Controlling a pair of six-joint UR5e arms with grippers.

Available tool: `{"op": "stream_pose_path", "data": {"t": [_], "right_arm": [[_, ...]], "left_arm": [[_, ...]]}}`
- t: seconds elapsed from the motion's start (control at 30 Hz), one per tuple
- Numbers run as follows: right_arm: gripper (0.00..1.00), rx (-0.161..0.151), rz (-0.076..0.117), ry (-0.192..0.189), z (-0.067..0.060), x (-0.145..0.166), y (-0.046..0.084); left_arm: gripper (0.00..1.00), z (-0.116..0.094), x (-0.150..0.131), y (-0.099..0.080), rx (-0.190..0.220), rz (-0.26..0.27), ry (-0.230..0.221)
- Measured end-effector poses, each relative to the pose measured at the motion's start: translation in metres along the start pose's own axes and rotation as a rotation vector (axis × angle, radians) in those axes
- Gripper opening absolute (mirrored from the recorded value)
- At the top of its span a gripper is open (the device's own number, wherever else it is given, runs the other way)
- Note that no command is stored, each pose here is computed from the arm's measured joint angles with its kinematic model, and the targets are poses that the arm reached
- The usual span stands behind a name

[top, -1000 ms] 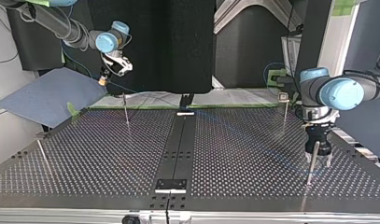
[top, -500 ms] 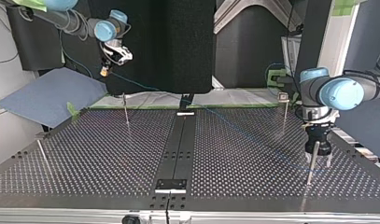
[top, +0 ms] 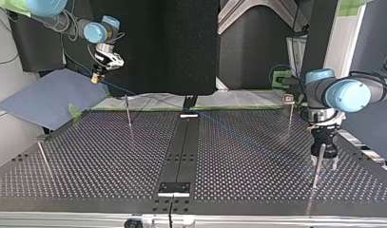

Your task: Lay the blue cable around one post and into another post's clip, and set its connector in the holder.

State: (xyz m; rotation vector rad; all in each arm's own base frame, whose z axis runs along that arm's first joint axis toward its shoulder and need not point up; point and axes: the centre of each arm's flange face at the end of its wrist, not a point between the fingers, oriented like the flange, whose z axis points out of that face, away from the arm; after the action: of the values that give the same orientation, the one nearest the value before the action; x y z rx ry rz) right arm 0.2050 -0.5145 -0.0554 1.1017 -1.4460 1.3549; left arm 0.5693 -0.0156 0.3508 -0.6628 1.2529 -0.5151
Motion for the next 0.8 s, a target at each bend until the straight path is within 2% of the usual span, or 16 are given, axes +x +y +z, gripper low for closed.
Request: {"op": "stream_pose_path", "data": {"t": [0.1,0.17,0.47,0.6,0.8], "right_arm": [[0.17,0.007,0.009,0.024,0.009,0.004,0.009],[0.17,0.009,0.008,0.033,0.014,0.005,0.015],[0.17,0.003,-0.001,0.003,0.040,-0.011,0.051],[0.17,0.018,-0.001,-0.027,0.039,-0.028,0.060],[0.17,0.055,-0.002,-0.064,0.033,-0.046,0.062]], "left_arm": [[1.00,0.000,0.000,0.000,0.000,0.000,0.000],[1.00,0.000,0.000,0.000,0.000,0.000,0.000],[1.00,0.000,0.001,-0.001,0.002,0.001,0.002],[1.00,0.000,0.001,-0.001,0.002,0.001,0.002],[1.00,0.000,0.001,-0.001,0.002,0.001,0.002]]}}
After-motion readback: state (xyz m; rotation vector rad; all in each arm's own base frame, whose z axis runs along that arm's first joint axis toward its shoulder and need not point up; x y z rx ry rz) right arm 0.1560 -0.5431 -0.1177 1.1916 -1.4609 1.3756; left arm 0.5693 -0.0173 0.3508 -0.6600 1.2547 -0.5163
